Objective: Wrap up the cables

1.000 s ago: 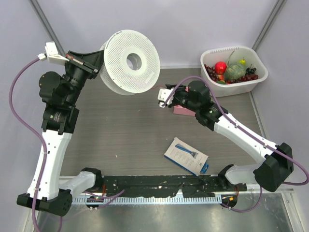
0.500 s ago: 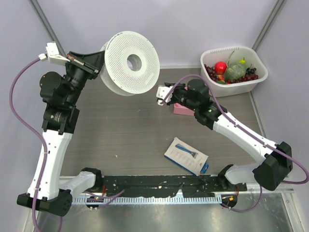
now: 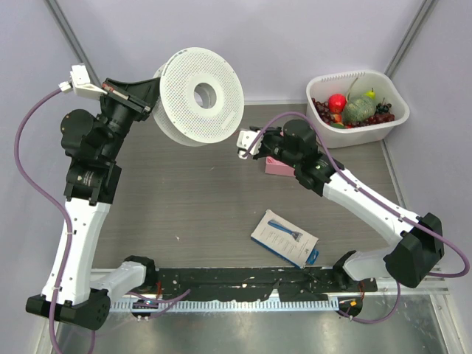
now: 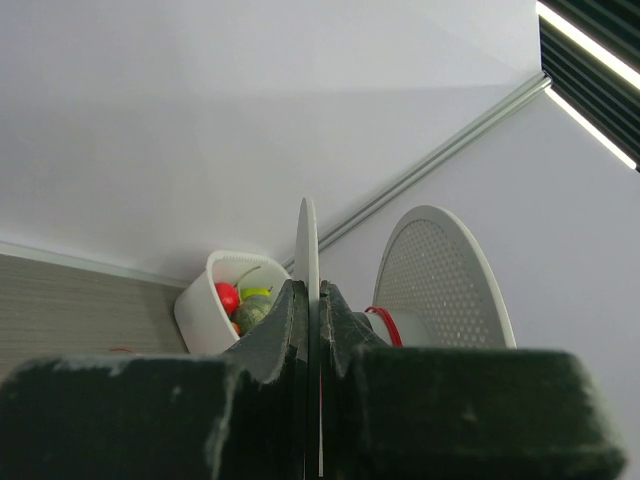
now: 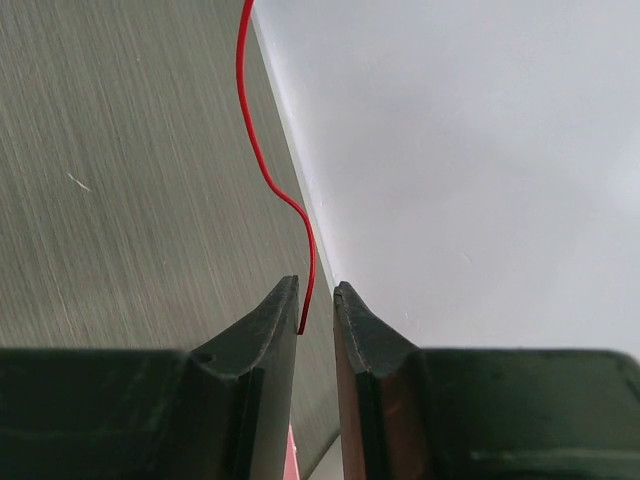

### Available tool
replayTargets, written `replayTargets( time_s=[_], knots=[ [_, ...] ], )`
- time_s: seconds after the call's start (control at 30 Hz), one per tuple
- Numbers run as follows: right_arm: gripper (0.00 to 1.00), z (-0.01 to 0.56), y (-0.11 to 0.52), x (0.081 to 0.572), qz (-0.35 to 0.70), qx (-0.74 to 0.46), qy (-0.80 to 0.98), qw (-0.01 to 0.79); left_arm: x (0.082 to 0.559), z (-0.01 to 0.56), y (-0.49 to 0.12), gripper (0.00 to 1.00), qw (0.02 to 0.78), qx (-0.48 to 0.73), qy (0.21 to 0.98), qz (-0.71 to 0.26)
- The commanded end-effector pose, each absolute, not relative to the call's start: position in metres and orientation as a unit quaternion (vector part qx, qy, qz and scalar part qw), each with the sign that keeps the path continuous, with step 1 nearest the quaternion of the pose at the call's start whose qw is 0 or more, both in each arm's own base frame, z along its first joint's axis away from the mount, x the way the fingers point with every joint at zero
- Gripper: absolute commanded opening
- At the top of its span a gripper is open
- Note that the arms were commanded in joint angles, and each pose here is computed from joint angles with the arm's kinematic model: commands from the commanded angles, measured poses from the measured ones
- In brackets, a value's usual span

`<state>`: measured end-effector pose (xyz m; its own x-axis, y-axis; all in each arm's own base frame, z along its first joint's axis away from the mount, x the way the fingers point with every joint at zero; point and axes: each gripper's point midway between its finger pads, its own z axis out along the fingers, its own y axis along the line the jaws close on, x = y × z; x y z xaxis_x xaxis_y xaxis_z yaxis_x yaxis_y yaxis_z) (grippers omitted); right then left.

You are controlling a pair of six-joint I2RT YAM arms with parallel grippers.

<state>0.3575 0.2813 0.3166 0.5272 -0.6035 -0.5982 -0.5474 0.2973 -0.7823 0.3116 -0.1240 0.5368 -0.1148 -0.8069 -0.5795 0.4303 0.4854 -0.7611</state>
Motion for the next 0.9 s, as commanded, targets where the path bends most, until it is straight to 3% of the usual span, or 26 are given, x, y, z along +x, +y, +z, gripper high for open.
replayTargets(
  time_s=[0.0,0.5,0.73,0.8,0.87],
  knots=[
    [0.25,0.3475,0.2844,0.3596,-0.027,-0.572,0.470,0.672,0.2945,0.5700,-0.1200,0.00,0.669,-0.152,0.525,-0.503],
    [0.25,0.3445,0.2877,0.3635,-0.031,-0.577,0.468,0.668,0.2958,0.5688,-0.1215,0.00,0.665,-0.153,0.527,-0.507],
    [0.13,0.3416,0.2896,0.3666,-0.031,-0.580,0.470,0.665,0.2959,0.5674,-0.1219,0.00,0.662,-0.155,0.528,-0.509],
    [0.02,0.3403,0.2888,0.3663,-0.030,-0.581,0.472,0.663,0.2962,0.5676,-0.1222,0.00,0.662,-0.155,0.528,-0.509],
    [0.01,0.3380,0.2896,0.3654,-0.027,-0.583,0.472,0.661,0.2967,0.5679,-0.1220,0.00,0.662,-0.155,0.528,-0.509]
  ],
)
